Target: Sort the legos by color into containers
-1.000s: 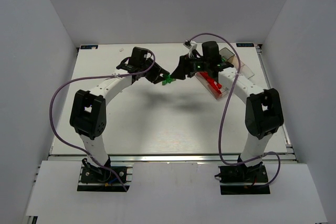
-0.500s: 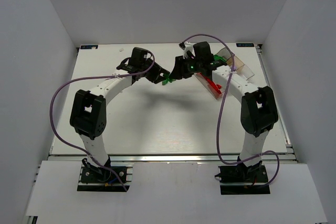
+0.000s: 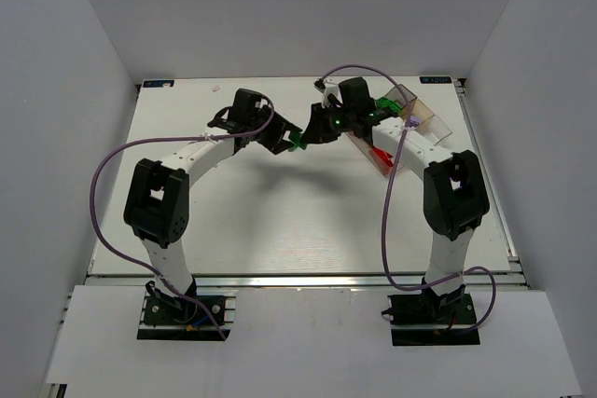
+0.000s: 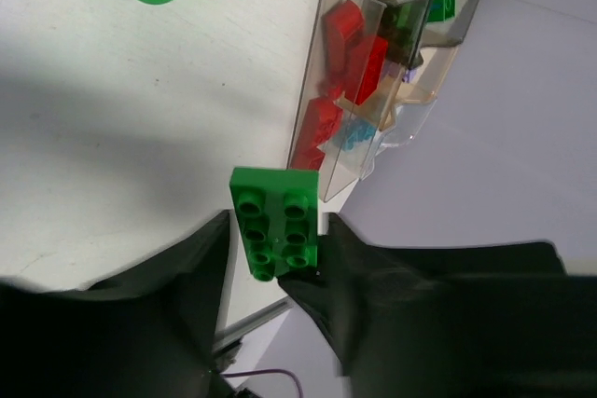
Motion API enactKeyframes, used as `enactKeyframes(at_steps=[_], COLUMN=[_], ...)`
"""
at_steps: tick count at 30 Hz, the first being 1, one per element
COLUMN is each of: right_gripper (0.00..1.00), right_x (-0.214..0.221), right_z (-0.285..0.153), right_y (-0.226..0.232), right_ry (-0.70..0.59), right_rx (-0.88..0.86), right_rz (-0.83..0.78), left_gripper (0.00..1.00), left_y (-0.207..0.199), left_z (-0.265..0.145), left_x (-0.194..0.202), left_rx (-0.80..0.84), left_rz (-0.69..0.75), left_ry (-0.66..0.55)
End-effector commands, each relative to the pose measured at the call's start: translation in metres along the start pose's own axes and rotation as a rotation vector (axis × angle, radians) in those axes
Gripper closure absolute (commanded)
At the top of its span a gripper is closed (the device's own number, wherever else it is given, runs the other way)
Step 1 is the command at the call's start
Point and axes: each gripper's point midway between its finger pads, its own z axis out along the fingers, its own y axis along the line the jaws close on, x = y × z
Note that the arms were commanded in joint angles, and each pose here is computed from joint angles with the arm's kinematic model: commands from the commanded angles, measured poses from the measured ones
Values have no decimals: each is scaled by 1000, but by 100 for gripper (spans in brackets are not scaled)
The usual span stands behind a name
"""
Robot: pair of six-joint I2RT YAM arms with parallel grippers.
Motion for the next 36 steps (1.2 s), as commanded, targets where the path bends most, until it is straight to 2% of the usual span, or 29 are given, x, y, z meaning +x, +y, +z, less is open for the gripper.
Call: enactKeyframes(at_steps=[1,3,4,10,12,15,16,17,20,22,28,32,36], right_gripper=[100,100,100,100,100,100,100,100,100,100,100,100,100], right_x=[-24,-27,-32,-54,-63,-78,-85,-86,-93,-98,-107,-109,-107], right_z=[-7,-13,-20,-58,-79,-109,-124,-129,-151,-165,-179,-183,-182], right_y=[-7,-12,-23,-70,-95,-133,-150,-163,-199,-222,-281,-306,-322], right_ry=[-65,-78,-93,-155,-186,-223,-234,-231,-245,-256,-256,-252,-250], right_rx=[31,49,73,229,303,436,516,558,681,758,881,924,940], right_rz=[-31,-53,-57,-145,-146,-139,-172,-173,-184,-179,-163,-163,-165], left_gripper=[39,23,20,19,23,39,52,58,67,67,56,45,43], left_y=[-39,-47,-49,-63,-55,-36,-32,-23,-14,-13,-10,-3,3], left_z=[-22,-24,-24,-26,-20,-11,-10,-7,-3,-3,-4,-2,1], left_x=[7,5,-1,-11,-13,-13,-13,-13,-14,-16,-19,-18,-18], left_rx=[126,159,170,229,200,139,128,106,76,69,49,30,16], left_rz=[29,45,45,108,138,167,177,200,246,283,331,340,340], left_ry=[11,-1,-13,-47,-49,-43,-45,-44,-46,-51,-65,-57,-51])
